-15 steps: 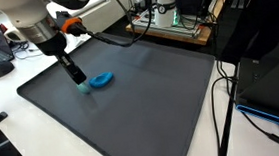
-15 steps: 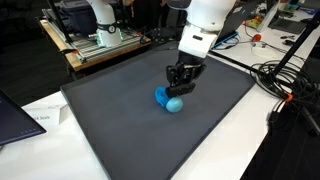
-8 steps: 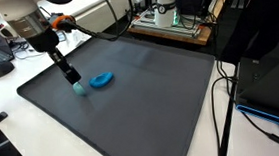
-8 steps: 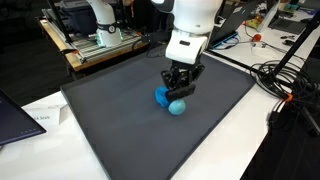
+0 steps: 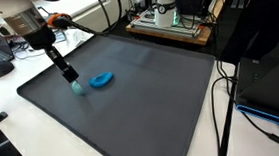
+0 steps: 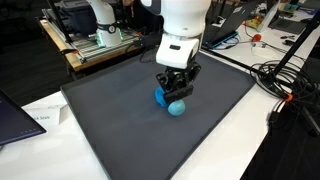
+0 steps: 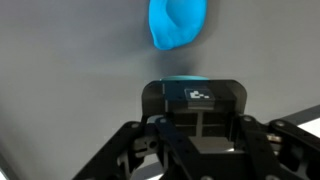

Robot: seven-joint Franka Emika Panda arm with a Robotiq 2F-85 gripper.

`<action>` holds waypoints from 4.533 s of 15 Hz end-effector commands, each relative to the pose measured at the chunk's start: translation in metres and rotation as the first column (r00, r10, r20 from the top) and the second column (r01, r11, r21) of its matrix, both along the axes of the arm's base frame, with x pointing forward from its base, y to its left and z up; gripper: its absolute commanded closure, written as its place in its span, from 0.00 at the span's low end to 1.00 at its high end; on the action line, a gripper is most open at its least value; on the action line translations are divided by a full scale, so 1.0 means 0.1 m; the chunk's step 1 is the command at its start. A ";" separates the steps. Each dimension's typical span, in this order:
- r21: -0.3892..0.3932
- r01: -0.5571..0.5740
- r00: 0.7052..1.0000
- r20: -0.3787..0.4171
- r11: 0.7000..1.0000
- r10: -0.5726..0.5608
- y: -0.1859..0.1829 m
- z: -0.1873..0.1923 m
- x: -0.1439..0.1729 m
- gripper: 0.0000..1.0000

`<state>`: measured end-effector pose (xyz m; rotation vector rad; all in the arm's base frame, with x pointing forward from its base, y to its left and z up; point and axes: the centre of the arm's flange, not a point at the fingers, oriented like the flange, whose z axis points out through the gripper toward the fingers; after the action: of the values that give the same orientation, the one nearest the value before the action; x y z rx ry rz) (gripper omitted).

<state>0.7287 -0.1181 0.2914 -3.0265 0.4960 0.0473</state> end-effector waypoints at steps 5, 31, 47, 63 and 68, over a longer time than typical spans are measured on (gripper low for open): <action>0.068 -0.027 0.997 -0.064 0.997 0.032 -0.07 -0.01 -0.11 0.53; 0.288 -0.019 0.999 -0.026 0.957 0.028 -0.73 -0.14 -0.32 0.78; 0.468 0.019 0.998 0.042 0.883 -0.044 -1.18 -0.43 -0.61 0.78; 0.505 -0.024 0.984 0.166 0.863 -0.069 -1.49 -0.22 -1.14 0.78; 0.471 -0.025 0.984 0.165 0.882 -0.060 -1.37 0.11 -1.29 0.78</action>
<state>0.6251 -0.2718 0.2779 -2.5010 0.4284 -0.0788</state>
